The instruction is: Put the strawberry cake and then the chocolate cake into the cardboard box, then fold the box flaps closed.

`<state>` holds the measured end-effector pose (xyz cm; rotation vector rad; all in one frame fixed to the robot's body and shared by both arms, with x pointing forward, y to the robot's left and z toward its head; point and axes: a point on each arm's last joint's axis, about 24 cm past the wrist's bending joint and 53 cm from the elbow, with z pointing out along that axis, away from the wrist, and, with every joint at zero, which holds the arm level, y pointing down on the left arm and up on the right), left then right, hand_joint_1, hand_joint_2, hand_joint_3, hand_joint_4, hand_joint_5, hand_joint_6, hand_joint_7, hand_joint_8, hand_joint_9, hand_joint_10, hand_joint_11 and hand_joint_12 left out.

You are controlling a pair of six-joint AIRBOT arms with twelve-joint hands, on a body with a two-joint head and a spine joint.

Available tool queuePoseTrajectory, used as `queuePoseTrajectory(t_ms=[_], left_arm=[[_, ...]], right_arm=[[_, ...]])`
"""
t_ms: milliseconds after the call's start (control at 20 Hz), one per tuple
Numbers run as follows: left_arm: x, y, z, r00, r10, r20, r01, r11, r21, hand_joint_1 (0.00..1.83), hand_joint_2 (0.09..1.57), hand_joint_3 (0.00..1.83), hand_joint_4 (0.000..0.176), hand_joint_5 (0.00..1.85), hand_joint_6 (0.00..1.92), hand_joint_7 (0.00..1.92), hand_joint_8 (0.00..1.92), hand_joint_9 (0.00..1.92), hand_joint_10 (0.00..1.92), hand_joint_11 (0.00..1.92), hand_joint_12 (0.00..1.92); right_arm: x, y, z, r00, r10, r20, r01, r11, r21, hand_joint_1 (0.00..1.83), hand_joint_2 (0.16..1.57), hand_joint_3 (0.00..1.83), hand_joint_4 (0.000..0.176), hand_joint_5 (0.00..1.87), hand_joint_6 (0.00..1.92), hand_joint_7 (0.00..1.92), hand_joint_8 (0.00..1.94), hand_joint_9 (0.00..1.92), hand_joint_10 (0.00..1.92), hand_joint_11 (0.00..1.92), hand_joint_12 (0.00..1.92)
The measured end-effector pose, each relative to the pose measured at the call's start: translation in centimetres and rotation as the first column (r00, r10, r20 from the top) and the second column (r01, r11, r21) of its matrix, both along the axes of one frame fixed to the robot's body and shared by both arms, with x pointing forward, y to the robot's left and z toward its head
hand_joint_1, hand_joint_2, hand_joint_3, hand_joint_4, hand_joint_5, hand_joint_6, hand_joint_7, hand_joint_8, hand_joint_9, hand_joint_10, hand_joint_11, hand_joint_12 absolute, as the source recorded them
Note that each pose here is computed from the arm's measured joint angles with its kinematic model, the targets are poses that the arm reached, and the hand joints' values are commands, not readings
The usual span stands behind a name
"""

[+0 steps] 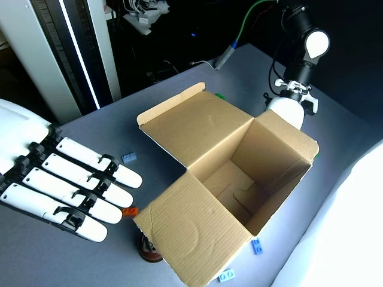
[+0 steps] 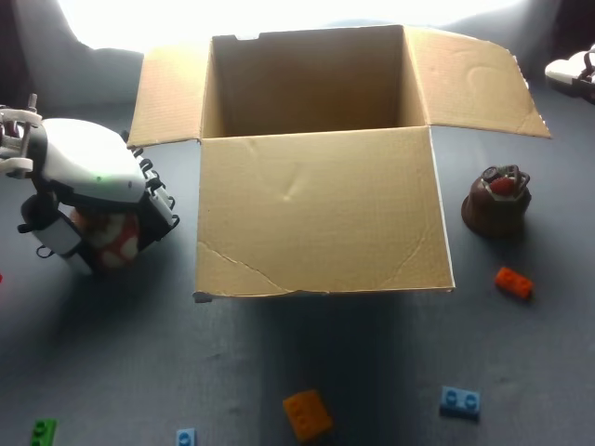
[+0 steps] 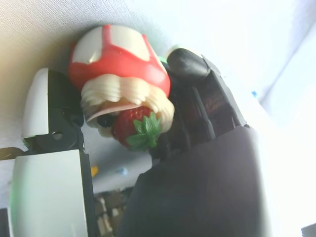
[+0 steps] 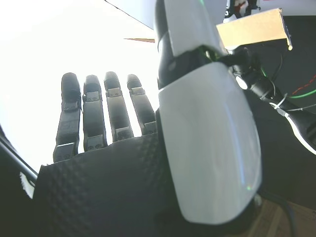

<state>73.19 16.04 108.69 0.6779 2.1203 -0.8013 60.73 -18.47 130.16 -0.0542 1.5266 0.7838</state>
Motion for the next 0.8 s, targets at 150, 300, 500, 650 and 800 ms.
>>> queuePoseTrajectory(t_ms=[150,300,500,650,800], left_arm=[[0.1,1.0,0.9,0.9999,0.003,0.010,-0.003,1.0000,-0.002,1.29,1.31,0.00,0.000,0.63,1.47,0.54,1.68,0.59,1.73,0.47,1.92],[0.1,1.6,2.3,0.9998,0.000,0.021,0.000,0.9998,-0.022,1.30,1.30,0.00,0.000,0.65,1.36,0.57,1.68,0.62,1.73,0.49,1.92],[-0.2,3.3,3.5,0.9996,-0.005,0.027,0.006,0.9997,-0.022,1.29,1.30,0.00,0.000,0.64,1.40,0.55,1.67,0.61,1.72,0.47,1.92],[0.3,4.5,5.4,0.9982,0.011,0.058,-0.009,0.9993,-0.036,1.31,1.29,0.00,0.000,0.66,1.33,0.58,1.67,0.63,1.72,0.50,1.92],[-0.1,4.8,6.4,0.9978,-0.012,0.065,0.014,0.9993,-0.034,1.30,1.29,0.00,0.000,0.68,1.36,0.58,1.64,0.62,1.70,0.51,1.92]], right_arm=[[0.0,0.0,0.0,1.000,0.000,0.000,0.000,1.000,0.000,0.95,1.06,0.00,0.002,0.00,0.00,0.06,0.00,0.08,0.00,0.00,0.47],[0.0,0.0,0.0,1.000,0.000,0.000,0.000,1.000,0.000,0.95,1.06,0.00,0.003,0.00,0.00,0.07,0.01,0.07,0.00,0.00,0.41],[0.0,0.0,0.0,1.000,0.000,0.000,0.000,1.000,0.000,0.98,1.04,0.00,0.008,0.01,0.00,0.08,0.00,0.09,0.00,0.00,0.41],[0.0,0.0,0.0,1.000,0.000,0.000,0.000,1.000,0.000,0.96,1.05,0.00,0.006,0.00,0.00,0.08,0.00,0.09,0.00,0.00,0.40],[0.0,0.0,0.0,1.000,0.000,0.000,0.000,1.000,0.000,0.95,1.05,0.00,0.003,0.00,0.00,0.07,0.00,0.09,0.00,0.00,0.40]])
